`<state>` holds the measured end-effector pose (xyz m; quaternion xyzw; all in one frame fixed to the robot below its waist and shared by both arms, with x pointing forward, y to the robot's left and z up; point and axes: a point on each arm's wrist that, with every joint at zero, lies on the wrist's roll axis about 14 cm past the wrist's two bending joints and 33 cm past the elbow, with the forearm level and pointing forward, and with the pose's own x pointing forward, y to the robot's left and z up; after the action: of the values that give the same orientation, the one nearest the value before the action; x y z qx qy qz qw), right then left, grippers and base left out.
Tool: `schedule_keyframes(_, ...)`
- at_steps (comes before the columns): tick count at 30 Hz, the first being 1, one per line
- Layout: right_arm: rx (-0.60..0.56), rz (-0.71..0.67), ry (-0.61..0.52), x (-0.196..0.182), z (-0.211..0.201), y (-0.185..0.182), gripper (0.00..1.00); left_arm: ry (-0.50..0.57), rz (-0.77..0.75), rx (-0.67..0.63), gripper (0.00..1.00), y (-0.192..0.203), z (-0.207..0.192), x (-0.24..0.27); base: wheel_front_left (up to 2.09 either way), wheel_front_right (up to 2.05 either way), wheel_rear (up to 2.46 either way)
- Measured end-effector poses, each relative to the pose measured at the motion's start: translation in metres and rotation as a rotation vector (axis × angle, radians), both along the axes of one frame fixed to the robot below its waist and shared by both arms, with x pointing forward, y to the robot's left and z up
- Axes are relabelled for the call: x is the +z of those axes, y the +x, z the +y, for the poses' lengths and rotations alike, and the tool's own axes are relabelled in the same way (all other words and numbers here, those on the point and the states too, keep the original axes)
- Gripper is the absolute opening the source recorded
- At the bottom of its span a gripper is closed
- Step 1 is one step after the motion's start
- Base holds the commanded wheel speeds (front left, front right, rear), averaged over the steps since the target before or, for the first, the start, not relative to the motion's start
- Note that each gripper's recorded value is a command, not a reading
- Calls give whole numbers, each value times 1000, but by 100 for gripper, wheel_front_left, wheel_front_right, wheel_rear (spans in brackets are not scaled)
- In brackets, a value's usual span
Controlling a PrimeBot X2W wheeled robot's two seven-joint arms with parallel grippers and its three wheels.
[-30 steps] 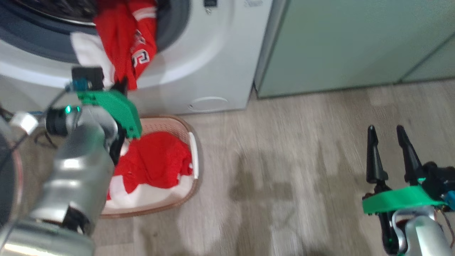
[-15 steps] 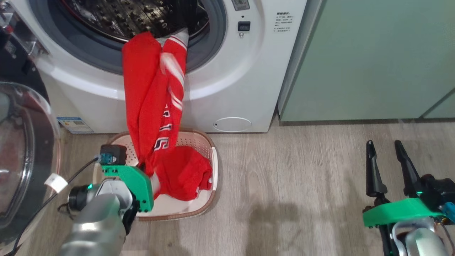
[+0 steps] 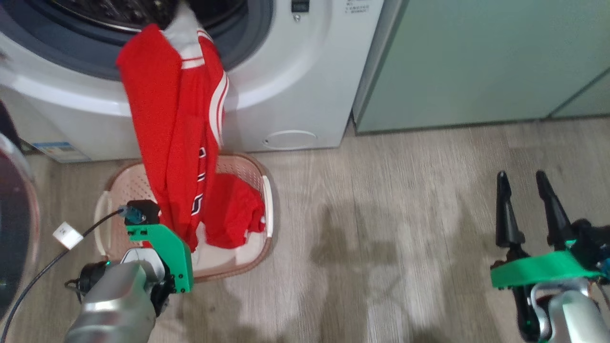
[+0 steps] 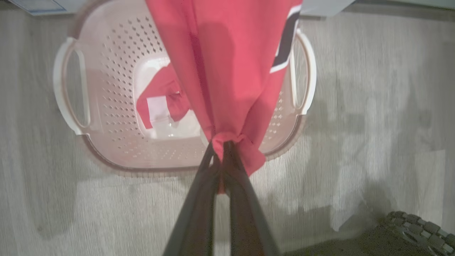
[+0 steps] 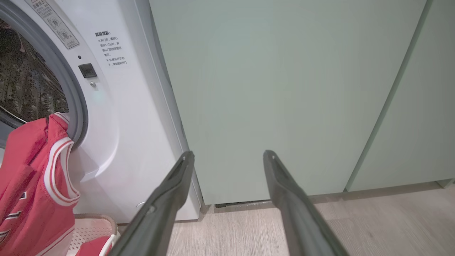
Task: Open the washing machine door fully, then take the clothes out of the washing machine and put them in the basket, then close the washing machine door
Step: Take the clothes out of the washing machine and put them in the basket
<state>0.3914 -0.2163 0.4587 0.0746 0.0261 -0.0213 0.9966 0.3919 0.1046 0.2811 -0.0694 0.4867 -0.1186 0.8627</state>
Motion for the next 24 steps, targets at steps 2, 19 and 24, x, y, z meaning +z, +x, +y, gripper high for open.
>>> schedule_keyframes(2, -6, -1, -5, 0, -3, 5, 100, 6, 62, -16, 0, -6, -1, -12, 0, 0, 0)
schedule_keyframes(19, -62, 107, -60, -48, -29, 36, 100, 70, 246, 1, 0, 14, 8, -86, 0, 0, 0)
schedule_keyframes(24, -61, 126, -76, -60, -31, 47, 100, 73, 168, 79, 0, 46, 13, -95, 0, 0, 0)
